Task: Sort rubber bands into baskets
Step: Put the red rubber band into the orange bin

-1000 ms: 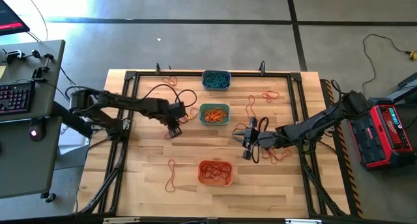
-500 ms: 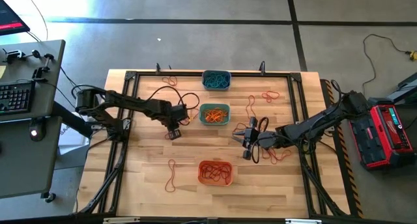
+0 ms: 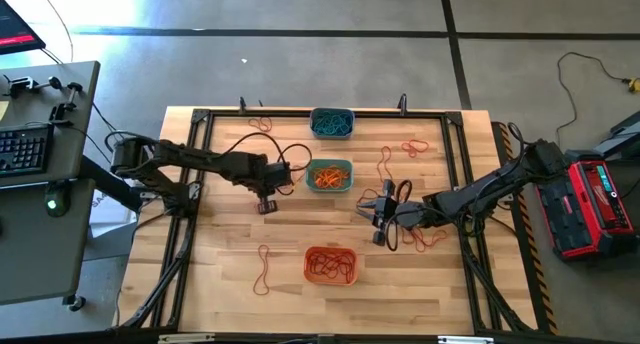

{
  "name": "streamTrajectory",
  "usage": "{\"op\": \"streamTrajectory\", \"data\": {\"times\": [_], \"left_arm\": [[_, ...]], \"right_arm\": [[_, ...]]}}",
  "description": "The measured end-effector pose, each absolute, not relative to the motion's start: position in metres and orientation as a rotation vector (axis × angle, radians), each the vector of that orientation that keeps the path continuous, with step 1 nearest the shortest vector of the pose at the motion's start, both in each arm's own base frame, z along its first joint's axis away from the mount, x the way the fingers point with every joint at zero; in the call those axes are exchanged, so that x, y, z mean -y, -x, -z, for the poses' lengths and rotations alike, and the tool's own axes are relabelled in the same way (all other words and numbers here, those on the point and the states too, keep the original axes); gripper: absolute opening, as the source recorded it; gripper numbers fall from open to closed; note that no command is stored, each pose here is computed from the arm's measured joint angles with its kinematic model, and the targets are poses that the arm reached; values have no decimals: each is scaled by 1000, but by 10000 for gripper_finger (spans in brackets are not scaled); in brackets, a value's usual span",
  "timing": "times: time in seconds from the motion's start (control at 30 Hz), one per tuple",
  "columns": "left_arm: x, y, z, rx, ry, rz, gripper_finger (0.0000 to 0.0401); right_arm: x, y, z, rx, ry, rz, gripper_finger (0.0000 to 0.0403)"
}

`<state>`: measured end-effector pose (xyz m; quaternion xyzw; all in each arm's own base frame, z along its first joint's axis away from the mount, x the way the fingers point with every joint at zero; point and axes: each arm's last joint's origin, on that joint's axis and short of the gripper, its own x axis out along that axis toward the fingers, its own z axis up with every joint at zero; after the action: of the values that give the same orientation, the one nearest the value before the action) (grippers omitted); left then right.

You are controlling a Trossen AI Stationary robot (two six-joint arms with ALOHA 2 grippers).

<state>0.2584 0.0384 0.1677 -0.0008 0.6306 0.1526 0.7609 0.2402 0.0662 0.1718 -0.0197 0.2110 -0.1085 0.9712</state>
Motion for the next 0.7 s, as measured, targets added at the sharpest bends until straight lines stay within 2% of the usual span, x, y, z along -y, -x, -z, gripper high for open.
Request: {"op": "streamTrajectory", "data": {"times": [0.23, 0.43, 0.7], "left_arm": [[-13, -281, -209, -1236, -67, -267, 0], [16, -293, -237, -1127, -216, -282, 0], [60, -307, -261, -896, -214, -176, 0]], "right_arm": [[-66, -240, -171, -430, 35, 220, 74], [-66, -240, -170, -442, 41, 220, 74], [-66, -239, -170, -445, 42, 220, 74]]}}
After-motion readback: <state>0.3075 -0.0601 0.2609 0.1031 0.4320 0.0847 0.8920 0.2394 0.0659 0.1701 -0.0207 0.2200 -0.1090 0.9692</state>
